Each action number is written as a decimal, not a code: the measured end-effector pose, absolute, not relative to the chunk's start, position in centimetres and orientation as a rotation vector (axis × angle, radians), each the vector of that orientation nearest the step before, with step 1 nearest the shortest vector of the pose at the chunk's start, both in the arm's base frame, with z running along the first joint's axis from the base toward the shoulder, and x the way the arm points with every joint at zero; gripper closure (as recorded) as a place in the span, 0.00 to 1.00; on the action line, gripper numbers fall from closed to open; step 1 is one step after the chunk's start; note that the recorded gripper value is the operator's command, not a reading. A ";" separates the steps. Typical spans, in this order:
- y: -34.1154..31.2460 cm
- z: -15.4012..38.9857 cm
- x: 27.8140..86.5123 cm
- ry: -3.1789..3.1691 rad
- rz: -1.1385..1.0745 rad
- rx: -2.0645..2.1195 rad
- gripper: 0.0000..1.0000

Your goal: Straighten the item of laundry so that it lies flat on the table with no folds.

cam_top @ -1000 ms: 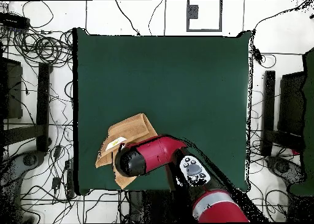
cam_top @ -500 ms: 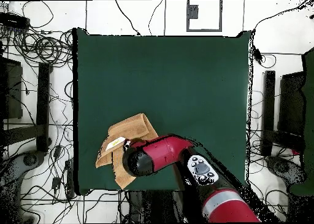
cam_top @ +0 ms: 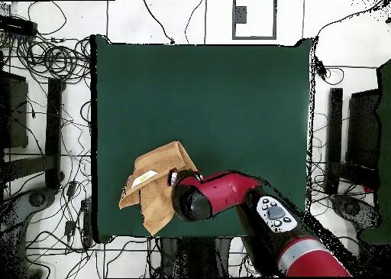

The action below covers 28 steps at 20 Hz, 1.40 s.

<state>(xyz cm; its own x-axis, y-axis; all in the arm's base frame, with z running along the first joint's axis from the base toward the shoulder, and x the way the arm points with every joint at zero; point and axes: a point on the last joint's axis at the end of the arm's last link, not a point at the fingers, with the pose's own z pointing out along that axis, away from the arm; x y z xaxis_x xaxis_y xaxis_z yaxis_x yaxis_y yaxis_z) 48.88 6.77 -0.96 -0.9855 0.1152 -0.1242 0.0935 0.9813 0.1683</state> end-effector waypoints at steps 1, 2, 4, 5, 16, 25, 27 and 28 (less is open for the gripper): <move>6.5 -1.0 48.8 2.992 0.244 0.152 0.00; 6.2 -1.0 48.8 2.989 0.244 0.144 0.00; 5.9 -1.0 48.9 2.985 0.248 0.140 0.00; 5.7 -1.1 49.0 2.981 0.261 0.142 0.00; 6.4 -2.4 48.6 2.984 0.362 0.142 0.00; 7.5 -2.9 48.5 2.943 0.385 0.062 0.00; 8.3 -3.0 48.5 2.925 0.383 0.020 0.00; 8.5 -3.0 48.4 2.921 0.380 0.009 0.00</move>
